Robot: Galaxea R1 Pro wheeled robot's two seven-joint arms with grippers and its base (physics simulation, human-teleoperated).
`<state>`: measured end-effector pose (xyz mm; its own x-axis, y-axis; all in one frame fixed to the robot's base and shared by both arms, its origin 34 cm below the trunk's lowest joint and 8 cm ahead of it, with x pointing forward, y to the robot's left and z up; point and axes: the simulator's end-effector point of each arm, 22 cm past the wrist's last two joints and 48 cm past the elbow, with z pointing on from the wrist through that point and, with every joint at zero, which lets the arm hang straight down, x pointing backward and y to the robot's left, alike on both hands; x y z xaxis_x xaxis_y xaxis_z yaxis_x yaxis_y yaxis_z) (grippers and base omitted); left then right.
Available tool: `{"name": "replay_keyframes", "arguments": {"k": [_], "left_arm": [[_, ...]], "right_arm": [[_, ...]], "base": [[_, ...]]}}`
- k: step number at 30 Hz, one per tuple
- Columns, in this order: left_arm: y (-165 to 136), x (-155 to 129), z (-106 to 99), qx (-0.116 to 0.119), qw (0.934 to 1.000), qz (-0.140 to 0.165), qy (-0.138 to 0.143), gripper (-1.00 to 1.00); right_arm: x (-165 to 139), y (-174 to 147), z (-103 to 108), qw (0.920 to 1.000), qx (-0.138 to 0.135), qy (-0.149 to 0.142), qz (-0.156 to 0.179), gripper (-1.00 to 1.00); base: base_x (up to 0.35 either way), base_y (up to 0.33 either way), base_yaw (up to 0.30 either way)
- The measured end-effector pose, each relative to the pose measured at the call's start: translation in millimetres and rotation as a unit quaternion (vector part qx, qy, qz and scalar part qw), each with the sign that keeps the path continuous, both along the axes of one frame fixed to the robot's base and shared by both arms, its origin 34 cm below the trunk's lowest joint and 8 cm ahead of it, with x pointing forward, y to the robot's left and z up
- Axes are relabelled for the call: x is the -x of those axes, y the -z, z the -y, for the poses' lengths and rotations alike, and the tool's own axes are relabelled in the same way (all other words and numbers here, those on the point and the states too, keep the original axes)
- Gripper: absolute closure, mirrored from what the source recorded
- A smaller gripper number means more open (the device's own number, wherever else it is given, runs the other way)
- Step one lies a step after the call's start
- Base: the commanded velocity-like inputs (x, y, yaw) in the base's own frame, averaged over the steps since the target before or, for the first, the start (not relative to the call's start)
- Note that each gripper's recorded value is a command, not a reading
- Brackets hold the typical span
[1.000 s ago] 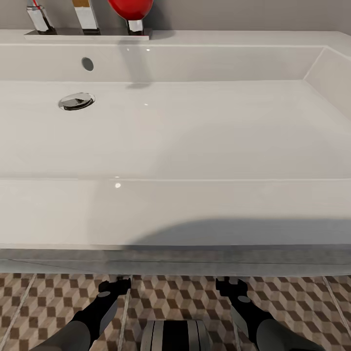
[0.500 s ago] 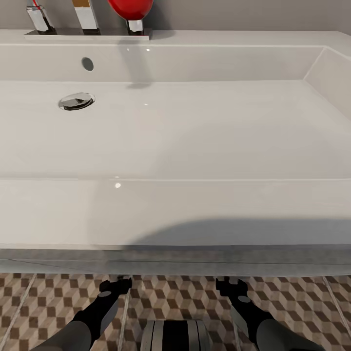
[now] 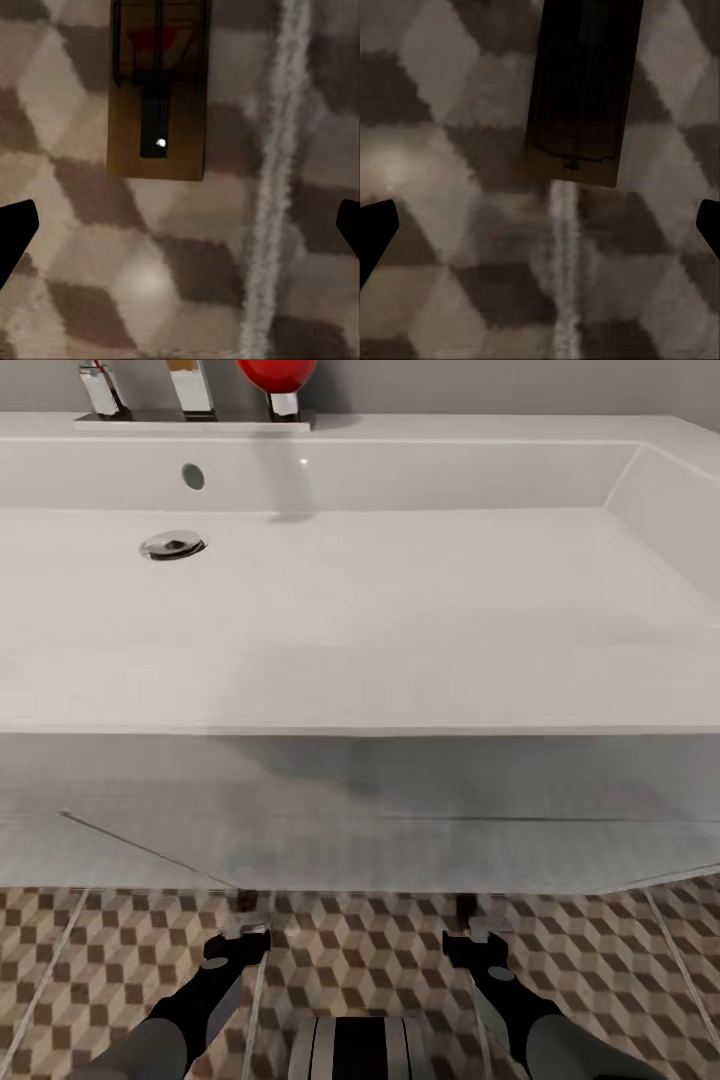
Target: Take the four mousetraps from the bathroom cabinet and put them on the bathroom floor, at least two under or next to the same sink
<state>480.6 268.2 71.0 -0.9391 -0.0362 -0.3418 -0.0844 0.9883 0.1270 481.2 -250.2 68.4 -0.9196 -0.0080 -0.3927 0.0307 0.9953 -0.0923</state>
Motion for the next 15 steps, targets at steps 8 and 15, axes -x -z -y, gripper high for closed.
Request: {"name": "replay_keyframes", "arguments": {"k": [8,15], "left_arm": [[0.1,0.3,-1.1,-0.001,1.0000,0.000,0.001,-1.00],[0.1,0.2,-1.4,-0.001,1.0000,0.000,0.001,-1.00]], "right_arm": [[-0.3,-0.1,-0.5,1.0000,0.000,0.000,0.001,-1.00],[-0.6,-0.2,-2.5,1.0000,-0.002,0.000,0.001,-1.00]], "base": [[-0.326,0.000,0.000],[-0.330,0.000,0.000]]}}
